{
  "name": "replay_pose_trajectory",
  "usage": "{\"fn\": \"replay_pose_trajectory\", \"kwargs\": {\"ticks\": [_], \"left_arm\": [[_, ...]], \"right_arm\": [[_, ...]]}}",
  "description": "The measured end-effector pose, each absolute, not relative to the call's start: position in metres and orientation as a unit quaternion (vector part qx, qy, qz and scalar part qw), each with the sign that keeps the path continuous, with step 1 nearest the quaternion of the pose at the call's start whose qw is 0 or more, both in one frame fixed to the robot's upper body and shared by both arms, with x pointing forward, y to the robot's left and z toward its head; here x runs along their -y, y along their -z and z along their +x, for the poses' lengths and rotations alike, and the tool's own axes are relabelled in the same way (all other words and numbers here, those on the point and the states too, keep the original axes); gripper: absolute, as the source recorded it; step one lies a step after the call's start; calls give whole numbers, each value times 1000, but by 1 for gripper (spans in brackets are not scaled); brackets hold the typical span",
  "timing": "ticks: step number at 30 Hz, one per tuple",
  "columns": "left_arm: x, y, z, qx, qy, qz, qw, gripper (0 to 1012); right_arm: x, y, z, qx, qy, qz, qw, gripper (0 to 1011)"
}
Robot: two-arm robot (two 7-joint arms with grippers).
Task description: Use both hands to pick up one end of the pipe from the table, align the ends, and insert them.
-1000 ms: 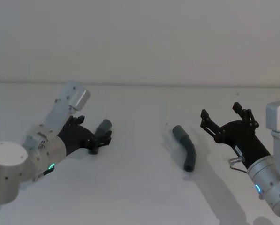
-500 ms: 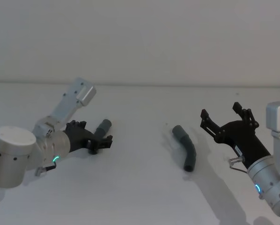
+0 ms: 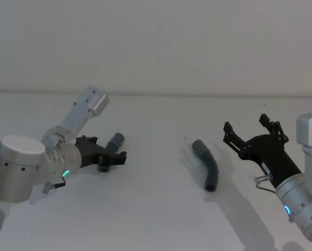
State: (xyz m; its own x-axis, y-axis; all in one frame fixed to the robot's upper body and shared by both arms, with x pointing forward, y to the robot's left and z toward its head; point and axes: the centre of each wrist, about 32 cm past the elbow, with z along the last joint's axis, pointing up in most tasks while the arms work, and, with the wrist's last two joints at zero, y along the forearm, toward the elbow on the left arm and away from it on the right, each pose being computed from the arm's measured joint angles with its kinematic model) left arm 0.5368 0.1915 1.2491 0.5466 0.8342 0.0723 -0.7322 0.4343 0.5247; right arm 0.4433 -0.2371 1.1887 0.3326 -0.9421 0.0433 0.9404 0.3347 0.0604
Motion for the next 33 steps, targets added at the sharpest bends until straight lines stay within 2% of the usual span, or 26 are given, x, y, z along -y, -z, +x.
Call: {"fn": "replay_pose_trajectory", "kwargs": {"ticks": [33], "left_arm": [[-183, -1242, 549, -102, -465, 276, 835, 1001]], "right_arm": [[237, -1189, 443, 35, 577, 12, 816, 1001]]}}
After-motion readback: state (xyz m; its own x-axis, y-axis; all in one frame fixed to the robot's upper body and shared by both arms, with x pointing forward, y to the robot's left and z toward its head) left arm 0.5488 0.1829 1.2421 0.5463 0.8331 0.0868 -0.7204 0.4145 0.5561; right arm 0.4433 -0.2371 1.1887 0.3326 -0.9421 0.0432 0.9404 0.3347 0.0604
